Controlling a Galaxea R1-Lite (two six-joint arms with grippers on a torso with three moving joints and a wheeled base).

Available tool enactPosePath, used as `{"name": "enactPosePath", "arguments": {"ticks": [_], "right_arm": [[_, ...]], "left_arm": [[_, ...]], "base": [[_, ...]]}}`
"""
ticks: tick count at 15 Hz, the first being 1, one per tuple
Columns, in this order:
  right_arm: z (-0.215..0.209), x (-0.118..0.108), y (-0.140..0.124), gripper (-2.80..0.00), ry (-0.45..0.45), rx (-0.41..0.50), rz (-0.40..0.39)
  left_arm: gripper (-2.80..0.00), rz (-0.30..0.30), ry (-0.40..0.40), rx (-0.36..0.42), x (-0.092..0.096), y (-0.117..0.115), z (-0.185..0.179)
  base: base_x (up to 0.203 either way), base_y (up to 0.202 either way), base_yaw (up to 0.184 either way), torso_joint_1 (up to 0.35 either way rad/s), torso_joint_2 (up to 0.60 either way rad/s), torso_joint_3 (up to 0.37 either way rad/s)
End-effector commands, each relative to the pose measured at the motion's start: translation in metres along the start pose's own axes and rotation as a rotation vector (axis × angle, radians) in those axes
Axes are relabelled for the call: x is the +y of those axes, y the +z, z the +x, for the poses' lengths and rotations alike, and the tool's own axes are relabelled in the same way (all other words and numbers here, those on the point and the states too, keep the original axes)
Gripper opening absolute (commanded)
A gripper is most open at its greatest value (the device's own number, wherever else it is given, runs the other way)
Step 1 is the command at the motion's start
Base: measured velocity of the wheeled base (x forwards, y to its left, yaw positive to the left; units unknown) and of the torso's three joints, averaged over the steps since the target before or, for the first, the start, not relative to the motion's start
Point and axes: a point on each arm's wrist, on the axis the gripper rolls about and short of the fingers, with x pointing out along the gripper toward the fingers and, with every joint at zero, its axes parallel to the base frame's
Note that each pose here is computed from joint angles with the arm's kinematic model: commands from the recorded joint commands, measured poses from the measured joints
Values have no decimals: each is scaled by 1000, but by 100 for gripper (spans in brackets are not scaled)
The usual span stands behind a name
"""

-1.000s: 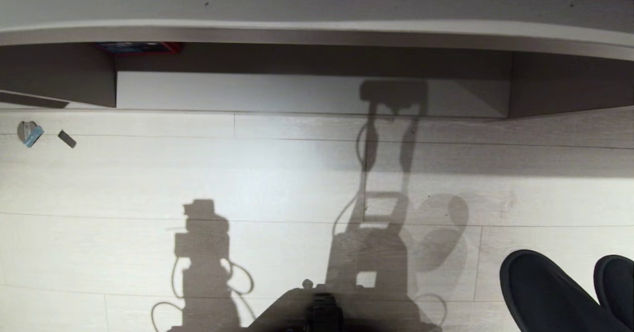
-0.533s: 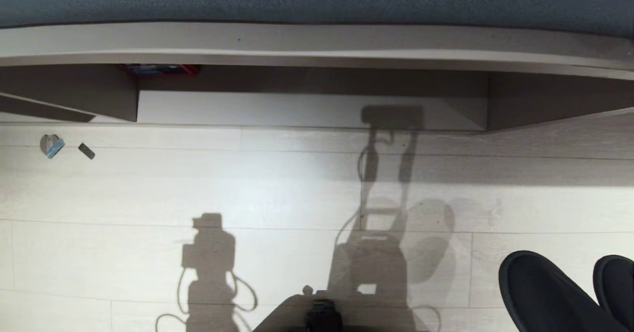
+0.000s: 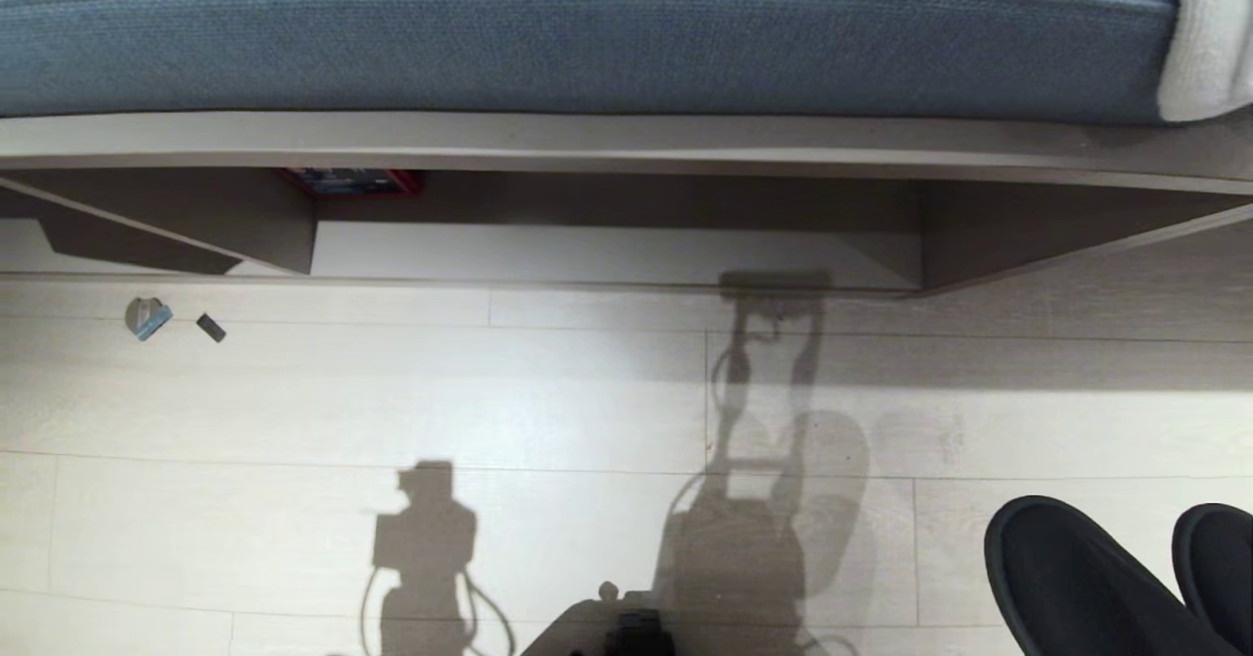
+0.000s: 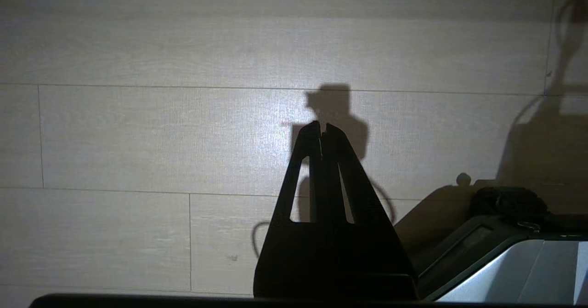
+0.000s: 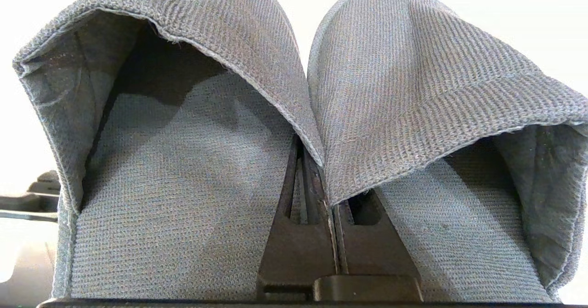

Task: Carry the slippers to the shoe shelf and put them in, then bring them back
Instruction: Place the slippers on the floor

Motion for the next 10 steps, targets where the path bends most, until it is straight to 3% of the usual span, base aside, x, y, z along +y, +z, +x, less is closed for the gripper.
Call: {"name": "enactPosePath", "arguments": {"ticks": [1, 10], "right_arm": [[0, 0, 0, -280, 0, 3, -1], [0, 0, 0, -280, 0, 3, -1]], "left_arm": [[-280, -2, 1, -1, 0, 0, 0], [-280, -3, 1, 0, 0, 0, 0]], "base": [[0, 0, 0, 4, 0, 200], [0, 0, 0, 4, 2, 204]]}}
